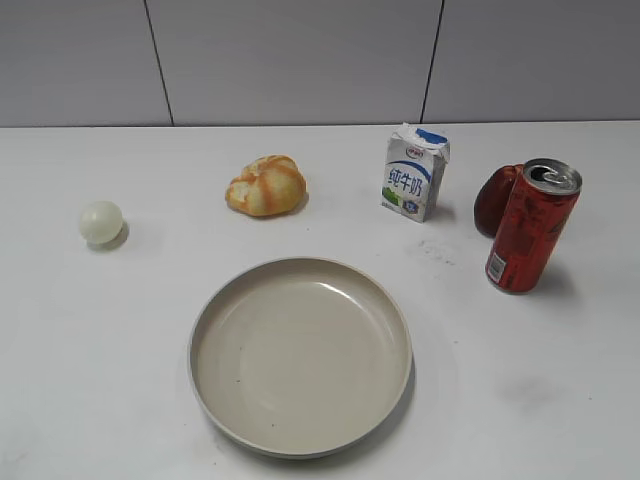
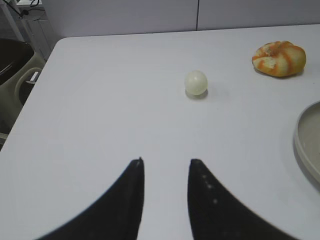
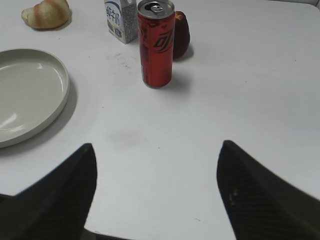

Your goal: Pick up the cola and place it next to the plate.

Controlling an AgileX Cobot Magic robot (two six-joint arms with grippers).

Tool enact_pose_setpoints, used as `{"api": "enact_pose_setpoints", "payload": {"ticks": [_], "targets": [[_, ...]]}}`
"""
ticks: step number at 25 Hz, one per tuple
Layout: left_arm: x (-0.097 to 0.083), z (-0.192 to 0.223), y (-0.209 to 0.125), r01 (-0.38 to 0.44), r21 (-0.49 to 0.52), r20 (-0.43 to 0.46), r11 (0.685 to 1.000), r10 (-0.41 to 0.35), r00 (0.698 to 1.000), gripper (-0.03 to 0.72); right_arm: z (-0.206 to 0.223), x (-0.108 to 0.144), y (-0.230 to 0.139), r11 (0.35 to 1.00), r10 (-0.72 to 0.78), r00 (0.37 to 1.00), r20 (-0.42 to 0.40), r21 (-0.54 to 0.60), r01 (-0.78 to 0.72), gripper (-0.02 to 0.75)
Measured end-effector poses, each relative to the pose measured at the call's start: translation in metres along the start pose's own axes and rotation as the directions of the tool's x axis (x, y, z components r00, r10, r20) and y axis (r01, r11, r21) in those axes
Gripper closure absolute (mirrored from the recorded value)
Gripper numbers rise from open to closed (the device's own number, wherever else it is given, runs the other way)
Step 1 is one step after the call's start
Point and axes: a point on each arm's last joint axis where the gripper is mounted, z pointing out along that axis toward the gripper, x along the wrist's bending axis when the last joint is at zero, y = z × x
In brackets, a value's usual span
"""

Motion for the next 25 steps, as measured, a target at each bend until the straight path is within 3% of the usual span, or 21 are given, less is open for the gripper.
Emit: {"api": "enact_pose_setpoints", "payload": {"ticks": [16,21,25], "targets": [[0.0,0.0,0.0,0.0,0.0,0.0,1.0,0.0,1.0,0.452,0.001,0.0,0.002,1.0,0.001,1.0,0.0,0.0,-0.001,0.144],[0.0,0.0,0.0,0.0,0.0,0.0,1.0,0.0,1.0,0.452,0.006,-0.001,0.022,1.0,-0.008,1.0,0.011,-0.029,0.008,0.144],[0.0,0.0,0.0,0.0,0.0,0.0,1.0,0.0,1.0,0.452,0.018,0.0,0.046,1.0,0.006,1.0,0.012,0.03,-0.006,0.144]]}}
